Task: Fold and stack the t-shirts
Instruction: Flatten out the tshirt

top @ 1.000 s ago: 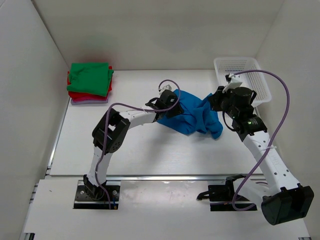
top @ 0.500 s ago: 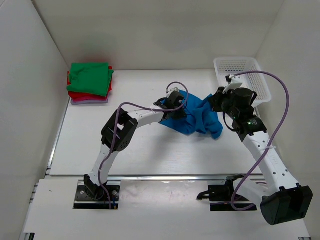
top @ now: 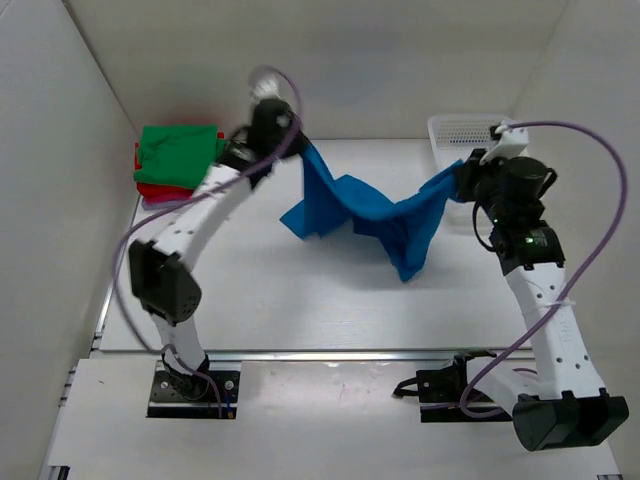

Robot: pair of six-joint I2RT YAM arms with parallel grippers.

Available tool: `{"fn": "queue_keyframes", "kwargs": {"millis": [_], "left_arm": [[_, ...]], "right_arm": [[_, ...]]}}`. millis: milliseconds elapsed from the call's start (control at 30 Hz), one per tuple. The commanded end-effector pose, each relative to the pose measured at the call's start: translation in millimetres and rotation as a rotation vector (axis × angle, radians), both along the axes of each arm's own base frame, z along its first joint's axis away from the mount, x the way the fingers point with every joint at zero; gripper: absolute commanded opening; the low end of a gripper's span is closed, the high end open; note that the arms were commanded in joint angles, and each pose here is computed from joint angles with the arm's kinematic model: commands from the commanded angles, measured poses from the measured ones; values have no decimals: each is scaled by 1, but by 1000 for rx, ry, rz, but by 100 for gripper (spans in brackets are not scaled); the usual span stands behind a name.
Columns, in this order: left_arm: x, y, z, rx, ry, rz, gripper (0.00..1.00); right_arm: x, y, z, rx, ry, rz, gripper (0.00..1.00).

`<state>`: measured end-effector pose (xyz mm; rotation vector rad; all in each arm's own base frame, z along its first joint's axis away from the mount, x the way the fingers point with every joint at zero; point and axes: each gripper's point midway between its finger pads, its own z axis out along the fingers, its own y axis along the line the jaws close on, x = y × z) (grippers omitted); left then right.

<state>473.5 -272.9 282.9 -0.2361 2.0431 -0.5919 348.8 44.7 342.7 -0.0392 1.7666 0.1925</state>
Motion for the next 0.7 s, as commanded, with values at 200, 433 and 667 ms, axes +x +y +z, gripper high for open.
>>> {"fn": "queue_keyframes", "kwargs": {"millis": [200, 433, 667], "left_arm": [[-71, 165, 264, 77, -381, 185, 0], [-100, 184, 272, 65, -368, 207, 0], [-88, 191, 238, 131, -256, 237, 0]], "right_arm": [[-43, -3, 145, 19, -319, 31, 0], [-66, 5, 198, -24, -381, 76, 0], [-54, 15, 195, -8, -363, 132, 0]]}}
